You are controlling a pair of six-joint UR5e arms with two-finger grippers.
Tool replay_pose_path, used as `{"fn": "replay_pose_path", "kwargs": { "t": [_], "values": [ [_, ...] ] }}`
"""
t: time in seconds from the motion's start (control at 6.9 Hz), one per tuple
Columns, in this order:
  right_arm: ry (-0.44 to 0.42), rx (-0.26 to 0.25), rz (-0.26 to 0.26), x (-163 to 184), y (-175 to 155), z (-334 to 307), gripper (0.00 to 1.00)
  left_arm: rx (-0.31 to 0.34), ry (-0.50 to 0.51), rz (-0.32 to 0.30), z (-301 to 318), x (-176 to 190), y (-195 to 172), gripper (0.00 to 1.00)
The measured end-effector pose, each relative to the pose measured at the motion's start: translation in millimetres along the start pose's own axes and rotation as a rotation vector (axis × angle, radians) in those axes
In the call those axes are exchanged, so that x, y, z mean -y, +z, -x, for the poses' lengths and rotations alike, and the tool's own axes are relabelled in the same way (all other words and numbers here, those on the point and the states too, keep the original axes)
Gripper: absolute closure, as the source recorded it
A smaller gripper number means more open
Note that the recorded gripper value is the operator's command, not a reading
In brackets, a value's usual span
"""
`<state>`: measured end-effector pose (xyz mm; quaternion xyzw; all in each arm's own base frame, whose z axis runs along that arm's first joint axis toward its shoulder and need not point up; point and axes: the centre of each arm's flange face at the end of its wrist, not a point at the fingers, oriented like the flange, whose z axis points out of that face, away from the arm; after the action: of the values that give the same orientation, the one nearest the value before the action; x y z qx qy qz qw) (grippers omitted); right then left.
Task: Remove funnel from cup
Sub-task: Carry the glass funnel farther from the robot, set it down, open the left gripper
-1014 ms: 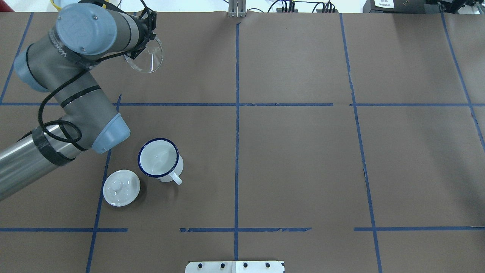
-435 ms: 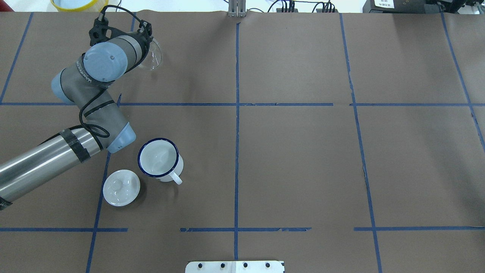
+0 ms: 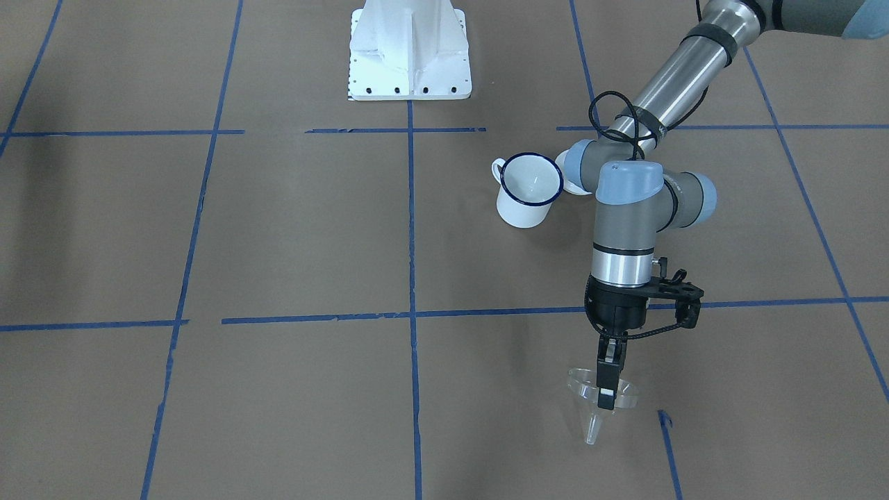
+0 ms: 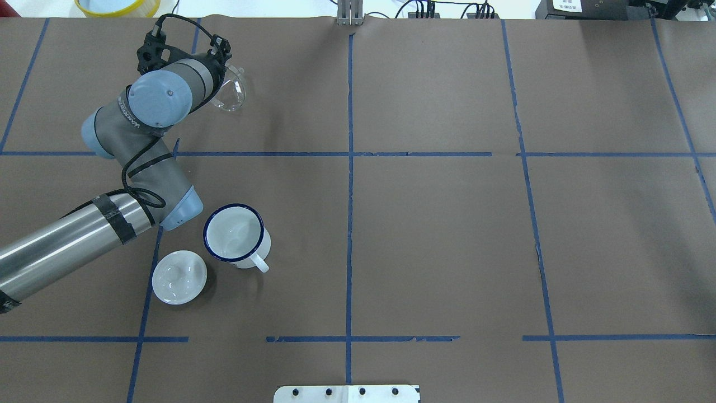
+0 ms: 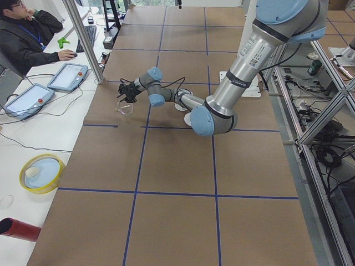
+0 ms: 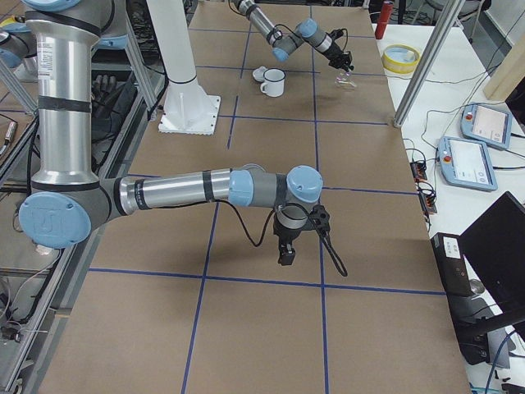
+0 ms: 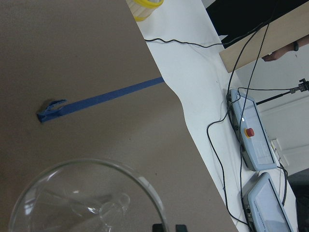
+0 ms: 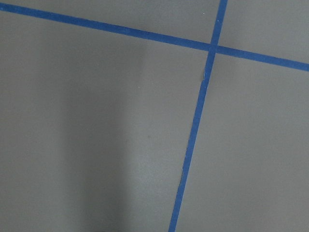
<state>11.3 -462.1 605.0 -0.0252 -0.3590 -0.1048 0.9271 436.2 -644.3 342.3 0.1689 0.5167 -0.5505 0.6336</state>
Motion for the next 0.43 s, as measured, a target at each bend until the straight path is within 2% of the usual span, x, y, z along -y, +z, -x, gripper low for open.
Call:
{"fn": "replay_pose_path", "kwargs": {
  "t": [0.29, 0.43],
  "values": [
    [0.000, 0.000, 0.000, 0.0, 0.0, 0.0, 0.00, 0.005, 0.182, 0.141, -24.1, 11.0, -48.2, 0.00],
    [0.000, 0.000, 0.000, 0.0, 0.1, 0.0, 0.00, 0.044, 0.278, 0.213, -36.5, 20.9, -83.6, 0.00]
  ]
}}
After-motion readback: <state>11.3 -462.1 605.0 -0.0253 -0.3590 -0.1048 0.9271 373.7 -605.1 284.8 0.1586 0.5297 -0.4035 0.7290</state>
